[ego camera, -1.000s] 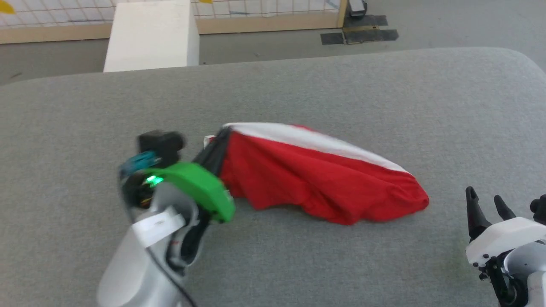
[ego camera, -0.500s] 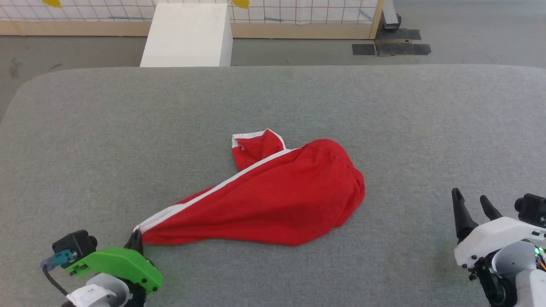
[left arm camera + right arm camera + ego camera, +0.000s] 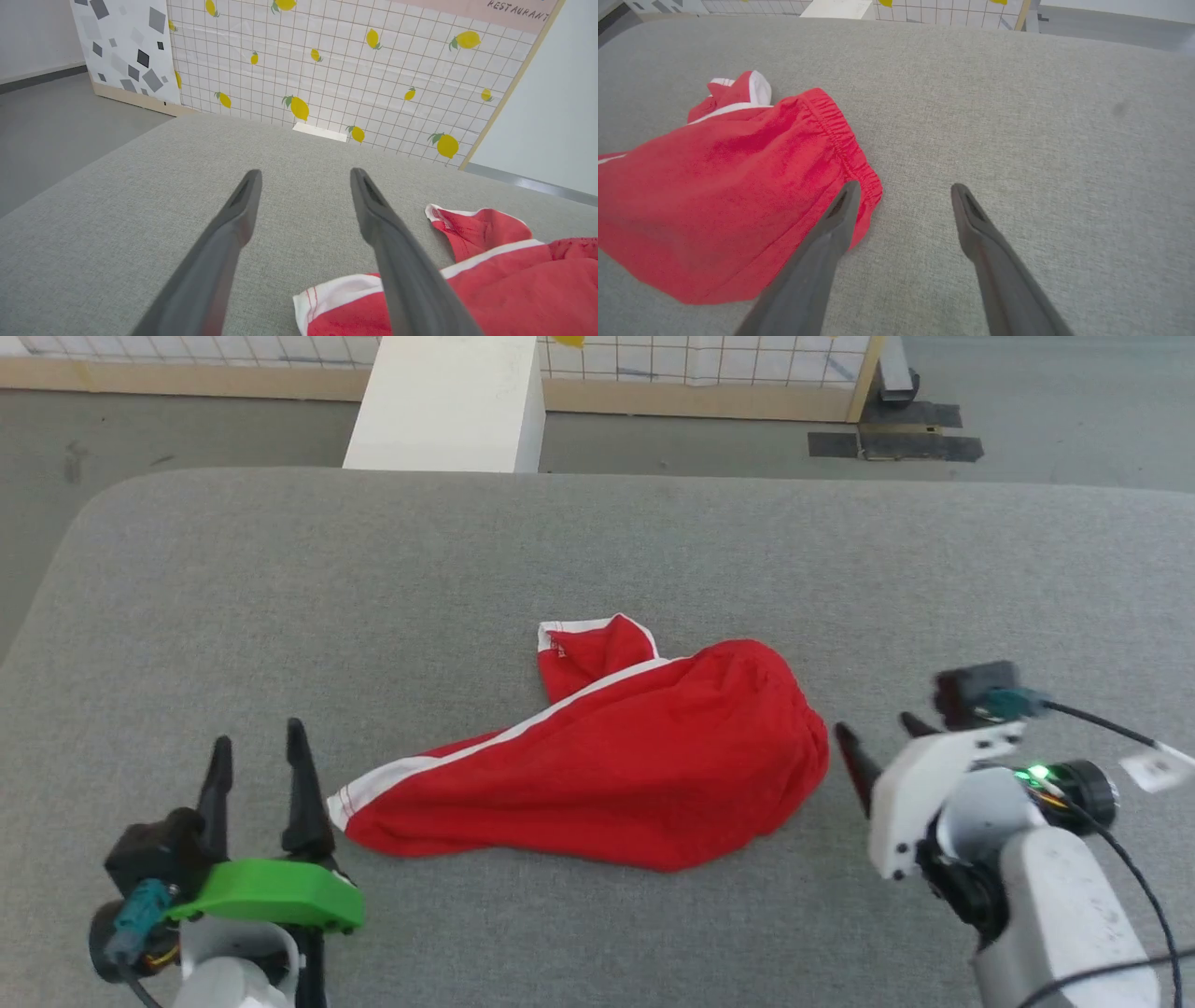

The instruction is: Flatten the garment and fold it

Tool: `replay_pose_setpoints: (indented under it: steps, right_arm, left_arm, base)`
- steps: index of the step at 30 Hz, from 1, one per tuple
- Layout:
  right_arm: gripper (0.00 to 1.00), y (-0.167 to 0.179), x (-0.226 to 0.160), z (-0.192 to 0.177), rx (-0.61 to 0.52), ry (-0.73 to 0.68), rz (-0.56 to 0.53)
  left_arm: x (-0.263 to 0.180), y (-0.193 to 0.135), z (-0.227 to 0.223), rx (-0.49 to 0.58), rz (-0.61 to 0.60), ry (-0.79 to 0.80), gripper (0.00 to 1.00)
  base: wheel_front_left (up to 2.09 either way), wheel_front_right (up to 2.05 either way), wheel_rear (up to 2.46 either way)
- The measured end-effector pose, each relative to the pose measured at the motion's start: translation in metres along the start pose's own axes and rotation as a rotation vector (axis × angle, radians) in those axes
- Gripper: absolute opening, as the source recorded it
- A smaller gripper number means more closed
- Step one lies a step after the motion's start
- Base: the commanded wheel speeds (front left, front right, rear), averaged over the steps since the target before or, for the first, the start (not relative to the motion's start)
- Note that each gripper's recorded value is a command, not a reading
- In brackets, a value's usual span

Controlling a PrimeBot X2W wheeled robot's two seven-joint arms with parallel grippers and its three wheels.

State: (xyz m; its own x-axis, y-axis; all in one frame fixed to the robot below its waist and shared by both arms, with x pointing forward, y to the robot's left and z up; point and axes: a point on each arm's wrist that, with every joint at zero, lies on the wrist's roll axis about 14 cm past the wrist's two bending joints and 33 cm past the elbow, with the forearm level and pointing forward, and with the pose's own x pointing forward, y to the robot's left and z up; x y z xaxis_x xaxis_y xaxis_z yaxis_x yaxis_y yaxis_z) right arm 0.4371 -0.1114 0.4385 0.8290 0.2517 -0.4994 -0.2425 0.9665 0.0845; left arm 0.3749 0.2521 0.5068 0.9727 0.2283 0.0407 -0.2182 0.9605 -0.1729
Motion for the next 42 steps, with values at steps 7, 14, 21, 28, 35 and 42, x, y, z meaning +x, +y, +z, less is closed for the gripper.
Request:
replay_pose_setpoints:
  steps: [7,14,21,28,35,42]
  right_arm:
    - [1.00,0.019,0.024,-0.024,-0.123,0.162,0.033]
    - [1.00,0.032,0.040,-0.051,-0.149,0.252,0.076]
    - [0.00,0.031,0.042,-0.038,-0.088,0.177,0.084]
    - [0.00,-0.024,0.015,0.015,0.022,-0.074,-0.064]
    - [0.00,-0.091,-0.053,-0.052,0.231,0.005,-0.253]
    - [0.00,-0.078,-0.090,-0.133,0.388,0.194,-0.240]
  left_arm:
    - [-0.007,0.002,-0.009,-0.024,0.028,0.021,1.00]
    - [-0.010,0.012,-0.016,-0.028,0.059,0.037,1.00]
    - [-0.007,0.009,-0.021,-0.041,0.051,0.048,1.00]
    - [-0.003,-0.011,-0.024,-0.068,-0.013,0.052,1.00]
    - [0.001,-0.036,-0.030,-0.083,-0.085,0.067,1.00]
    - [0.005,-0.048,-0.041,-0.087,-0.116,0.100,1.00]
  base:
    - [0.00,0.00,0.00]
    - [0.00,0.00,0.00]
    - [0.00,0.00,0.00]
    - [0.00,0.00,0.00]
    - [0.00,0.00,0.00]
    - [0.00,0.00,0.00]
